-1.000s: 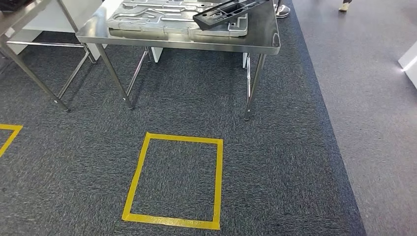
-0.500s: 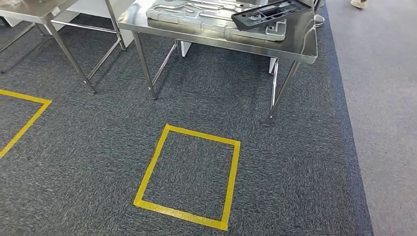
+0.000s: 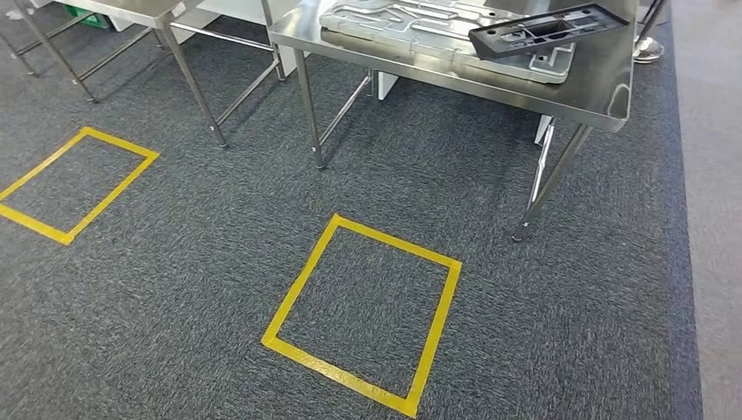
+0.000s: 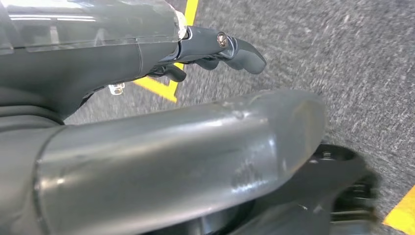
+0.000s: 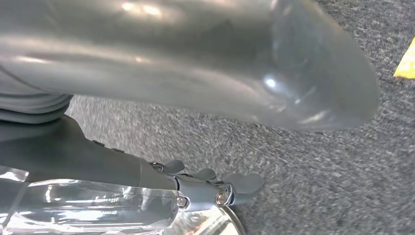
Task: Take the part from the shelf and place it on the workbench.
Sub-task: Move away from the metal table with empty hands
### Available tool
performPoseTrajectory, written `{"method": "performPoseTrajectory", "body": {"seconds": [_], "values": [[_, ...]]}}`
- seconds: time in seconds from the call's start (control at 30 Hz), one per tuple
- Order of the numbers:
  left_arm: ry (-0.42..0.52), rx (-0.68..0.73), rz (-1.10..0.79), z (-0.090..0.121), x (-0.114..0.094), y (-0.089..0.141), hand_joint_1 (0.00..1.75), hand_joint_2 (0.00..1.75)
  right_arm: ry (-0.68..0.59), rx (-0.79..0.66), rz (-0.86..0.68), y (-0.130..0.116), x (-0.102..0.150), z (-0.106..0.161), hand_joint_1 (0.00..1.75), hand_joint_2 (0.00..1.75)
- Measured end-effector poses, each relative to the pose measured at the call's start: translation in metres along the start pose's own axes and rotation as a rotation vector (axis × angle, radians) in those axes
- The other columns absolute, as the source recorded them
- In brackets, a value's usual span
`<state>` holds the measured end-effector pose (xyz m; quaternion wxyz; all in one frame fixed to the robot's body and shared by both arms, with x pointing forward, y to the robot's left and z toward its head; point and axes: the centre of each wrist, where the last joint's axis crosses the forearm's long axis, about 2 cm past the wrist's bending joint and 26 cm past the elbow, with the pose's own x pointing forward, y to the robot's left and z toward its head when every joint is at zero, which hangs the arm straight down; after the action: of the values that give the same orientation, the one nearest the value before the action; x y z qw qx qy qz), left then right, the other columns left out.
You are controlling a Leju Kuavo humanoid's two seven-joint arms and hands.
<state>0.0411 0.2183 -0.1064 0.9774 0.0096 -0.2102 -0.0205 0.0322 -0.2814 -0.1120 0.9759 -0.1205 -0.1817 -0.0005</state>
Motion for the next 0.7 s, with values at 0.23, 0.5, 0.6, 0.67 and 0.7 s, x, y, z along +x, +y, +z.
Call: {"method": "performPoseTrajectory", "body": {"seconds": [0.23,0.5,0.6,0.67,0.7], "values": [[-0.002,-0.002,0.001,-0.0001,0.0010,-0.0010,0.00,0.00,-0.001,0.017,-0.015,0.0004,0.0012,-0.0003,0.00,0.00],[-0.001,-0.003,0.020,0.0008,-0.0002,-0.0042,0.00,0.00,-0.012,0.032,-0.020,-0.0013,0.0029,-0.0014,0.00,0.00],[0.008,-0.005,0.025,0.0009,-0.0006,-0.0043,0.00,0.00,-0.011,0.042,-0.021,-0.0011,0.0018,-0.0011,0.00,0.00],[0.010,-0.005,0.027,0.0008,-0.0001,-0.0047,0.00,0.00,-0.010,0.046,-0.021,-0.0011,0.0005,-0.0007,0.00,0.00],[0.008,-0.006,0.028,0.0007,0.0006,-0.0049,0.00,0.00,-0.009,0.047,-0.021,-0.0011,0.0004,-0.0007,0.00,0.00]]}}
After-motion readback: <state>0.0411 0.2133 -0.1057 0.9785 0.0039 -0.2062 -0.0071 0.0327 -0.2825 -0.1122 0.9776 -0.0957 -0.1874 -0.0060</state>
